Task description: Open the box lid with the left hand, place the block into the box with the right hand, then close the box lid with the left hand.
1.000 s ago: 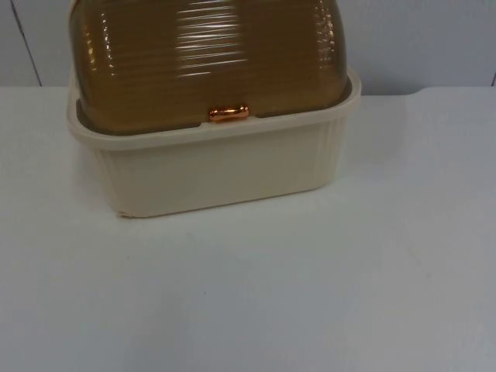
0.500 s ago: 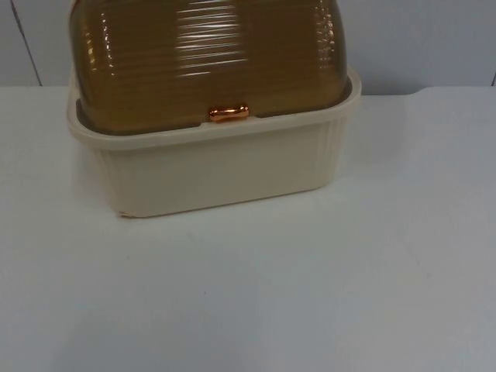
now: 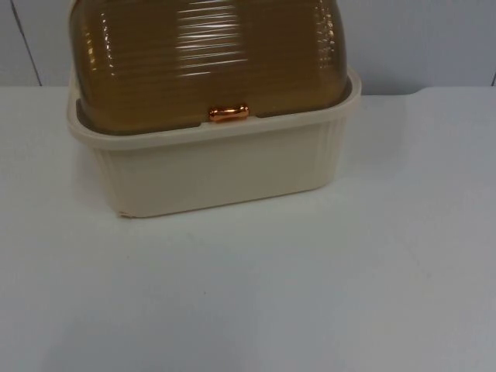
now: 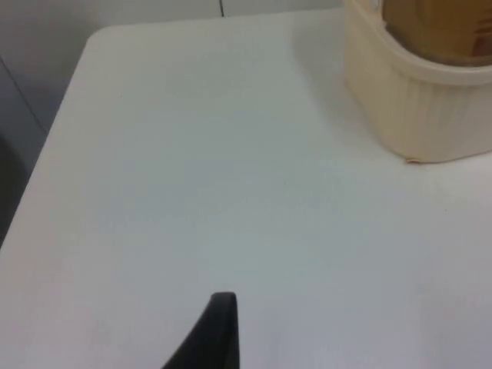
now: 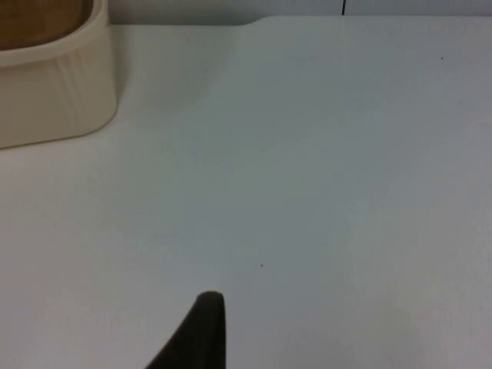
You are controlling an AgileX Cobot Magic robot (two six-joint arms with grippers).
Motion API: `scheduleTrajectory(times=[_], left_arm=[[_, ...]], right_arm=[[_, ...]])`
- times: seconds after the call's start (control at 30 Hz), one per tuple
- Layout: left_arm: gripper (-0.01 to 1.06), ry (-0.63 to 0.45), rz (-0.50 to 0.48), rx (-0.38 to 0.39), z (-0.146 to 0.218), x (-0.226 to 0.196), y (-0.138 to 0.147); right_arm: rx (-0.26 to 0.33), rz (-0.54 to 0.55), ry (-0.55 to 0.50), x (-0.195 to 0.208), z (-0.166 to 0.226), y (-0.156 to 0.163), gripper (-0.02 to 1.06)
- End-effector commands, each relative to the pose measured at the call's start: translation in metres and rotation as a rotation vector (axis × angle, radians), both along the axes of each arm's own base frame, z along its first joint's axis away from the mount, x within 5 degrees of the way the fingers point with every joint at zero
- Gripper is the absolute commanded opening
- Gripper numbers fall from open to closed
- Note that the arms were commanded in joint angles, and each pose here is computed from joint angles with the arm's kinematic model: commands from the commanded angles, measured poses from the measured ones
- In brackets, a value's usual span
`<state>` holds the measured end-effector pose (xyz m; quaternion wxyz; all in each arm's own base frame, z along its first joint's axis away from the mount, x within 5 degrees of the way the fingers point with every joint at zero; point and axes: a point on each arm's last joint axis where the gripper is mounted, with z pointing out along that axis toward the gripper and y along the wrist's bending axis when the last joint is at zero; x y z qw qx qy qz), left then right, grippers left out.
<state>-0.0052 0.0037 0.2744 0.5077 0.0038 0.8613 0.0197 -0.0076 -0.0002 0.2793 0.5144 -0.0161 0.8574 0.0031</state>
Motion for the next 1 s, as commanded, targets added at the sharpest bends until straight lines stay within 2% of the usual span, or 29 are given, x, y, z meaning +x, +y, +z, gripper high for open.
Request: scheduleTrajectory(times=[0.0,0.17,0.87,0.97], left_arm=[[1.05,-0.011,-0.001,-0.014,-0.0003,0.0005,-0.0001],[1.05,-0.010,-0.028,-0.045,-0.0003,0.0005,-0.0036],[1.05,-0.010,-0.028,-0.045,-0.0003,0.0005,-0.0036],[1.05,-0.010,-0.007,-0.082,-0.0003,0.0005,-0.0036]], right_arm=[[-0.001,0.001,-0.014,0.0003,0.0005,0.0000,1.05],[-0.001,0.001,-0.014,0.0003,0.0005,0.0000,1.05],[0.006,0.003,-0.014,0.0003,0.0005,0.0005,1.05],[0.006,0.003,-0.014,0.0003,0.0005,0.0005,1.05]])
